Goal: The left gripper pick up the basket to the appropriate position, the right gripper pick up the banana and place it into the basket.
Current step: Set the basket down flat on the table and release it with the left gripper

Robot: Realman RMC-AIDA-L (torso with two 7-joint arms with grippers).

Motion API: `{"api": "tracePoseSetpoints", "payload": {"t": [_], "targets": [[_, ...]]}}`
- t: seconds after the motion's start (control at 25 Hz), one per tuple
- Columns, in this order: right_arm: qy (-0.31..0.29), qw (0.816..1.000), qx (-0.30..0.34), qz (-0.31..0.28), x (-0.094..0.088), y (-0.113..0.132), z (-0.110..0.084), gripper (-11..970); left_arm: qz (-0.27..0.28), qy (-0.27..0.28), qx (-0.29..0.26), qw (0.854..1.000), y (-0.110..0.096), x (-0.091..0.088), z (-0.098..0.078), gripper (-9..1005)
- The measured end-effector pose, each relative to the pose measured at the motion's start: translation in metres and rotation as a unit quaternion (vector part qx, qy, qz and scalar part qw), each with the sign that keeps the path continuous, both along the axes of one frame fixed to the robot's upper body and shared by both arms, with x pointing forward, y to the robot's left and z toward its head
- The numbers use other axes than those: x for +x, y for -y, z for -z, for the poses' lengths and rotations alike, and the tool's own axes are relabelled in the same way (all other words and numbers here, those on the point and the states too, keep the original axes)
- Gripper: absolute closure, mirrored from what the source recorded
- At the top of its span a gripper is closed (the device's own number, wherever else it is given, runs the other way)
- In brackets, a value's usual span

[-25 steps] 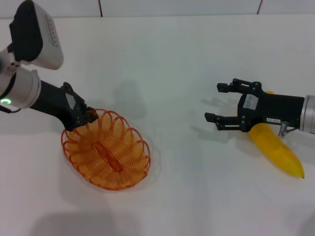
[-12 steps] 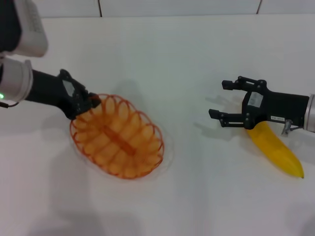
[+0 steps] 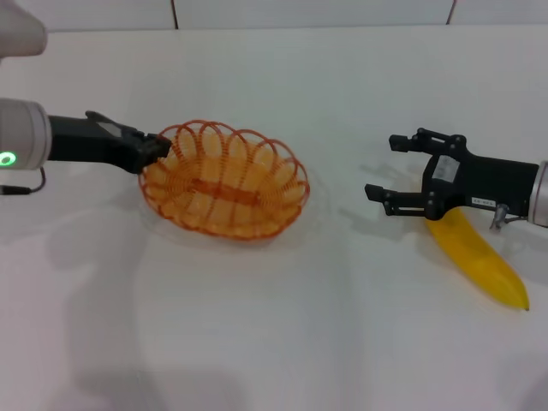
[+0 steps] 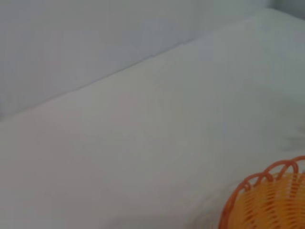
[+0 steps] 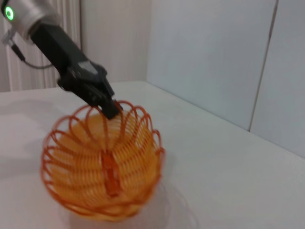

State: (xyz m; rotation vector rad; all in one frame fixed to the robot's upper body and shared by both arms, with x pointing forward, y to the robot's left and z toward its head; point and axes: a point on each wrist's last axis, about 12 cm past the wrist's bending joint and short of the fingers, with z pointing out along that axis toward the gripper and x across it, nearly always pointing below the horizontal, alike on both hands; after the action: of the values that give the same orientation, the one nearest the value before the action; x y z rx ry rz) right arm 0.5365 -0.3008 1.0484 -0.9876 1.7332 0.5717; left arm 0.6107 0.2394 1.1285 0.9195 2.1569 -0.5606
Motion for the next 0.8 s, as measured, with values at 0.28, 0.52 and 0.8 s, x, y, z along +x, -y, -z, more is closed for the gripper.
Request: {"api": "tracePoseSetpoints", "payload": {"t": [0.28, 0.52, 0.8], "targets": [[0.0, 1.0, 0.001, 0.002, 0.001, -0.004, 0.001, 104, -0.055, -0.051, -0.068, 0.995, 0.015, 0.012, 0.013, 929], [0.0, 1.0, 0.001, 0.001, 0.001, -0.004, 0.001, 105, -0.074, -0.085, -0.068, 0.991, 0.019, 0.016, 0.011, 932], [0.0, 1.0, 0.002, 0.0, 0.002, -0.006, 0.001, 106, -0.082, -0.108, -0.04, 0.99, 0.016, 0.013, 0.023, 931]]}}
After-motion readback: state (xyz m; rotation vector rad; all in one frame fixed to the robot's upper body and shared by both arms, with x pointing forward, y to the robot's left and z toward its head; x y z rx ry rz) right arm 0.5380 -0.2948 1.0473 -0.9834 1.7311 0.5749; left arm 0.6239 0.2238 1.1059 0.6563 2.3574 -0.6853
